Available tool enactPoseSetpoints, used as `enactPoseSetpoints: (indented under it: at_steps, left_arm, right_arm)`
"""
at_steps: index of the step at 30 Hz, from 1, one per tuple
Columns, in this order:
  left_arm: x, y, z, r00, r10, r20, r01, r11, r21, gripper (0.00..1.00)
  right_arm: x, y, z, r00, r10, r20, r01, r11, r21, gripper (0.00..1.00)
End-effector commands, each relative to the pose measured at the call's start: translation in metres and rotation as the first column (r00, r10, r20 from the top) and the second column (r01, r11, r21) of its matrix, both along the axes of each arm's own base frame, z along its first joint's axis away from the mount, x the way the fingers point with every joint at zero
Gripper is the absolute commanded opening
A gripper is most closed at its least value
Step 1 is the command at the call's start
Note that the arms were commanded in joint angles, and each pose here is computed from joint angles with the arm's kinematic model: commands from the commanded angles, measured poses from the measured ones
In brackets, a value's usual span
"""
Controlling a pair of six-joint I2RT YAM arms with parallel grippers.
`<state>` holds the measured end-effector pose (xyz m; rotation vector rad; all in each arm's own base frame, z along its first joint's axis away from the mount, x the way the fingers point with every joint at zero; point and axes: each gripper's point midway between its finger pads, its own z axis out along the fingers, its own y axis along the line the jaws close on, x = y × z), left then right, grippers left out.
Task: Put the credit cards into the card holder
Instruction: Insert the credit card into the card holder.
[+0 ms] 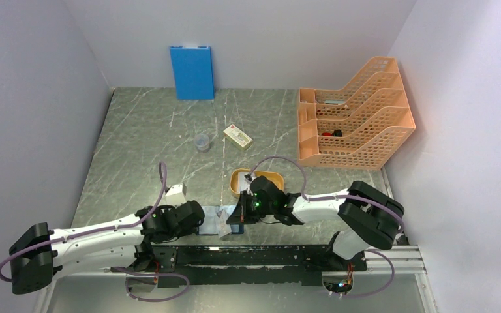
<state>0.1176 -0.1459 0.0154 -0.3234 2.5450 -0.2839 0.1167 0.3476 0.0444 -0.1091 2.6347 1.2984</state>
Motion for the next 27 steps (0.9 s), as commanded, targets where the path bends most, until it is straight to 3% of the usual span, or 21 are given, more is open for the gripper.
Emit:
enactPoseSetpoints:
  at_steps: [1, 27]
  left_arm:
    - [-0.002, 0.0, -0.003, 1.0, -0.01, -0.013, 0.01, 1.0, -0.002, 0.34]
    - [-0.002, 0.001, -0.002, 1.0, -0.015, -0.003, 0.015, 1.0, -0.003, 0.33]
  right_arm:
    - [0.01, 0.002, 0.008, 0.999, -0.046, 0.003, 0.046, 0.999, 0.021, 0.0]
    - [0.019, 0.002, 0.004, 0.995, -0.092, -0.031, 0.092, 0.996, 0.001, 0.0]
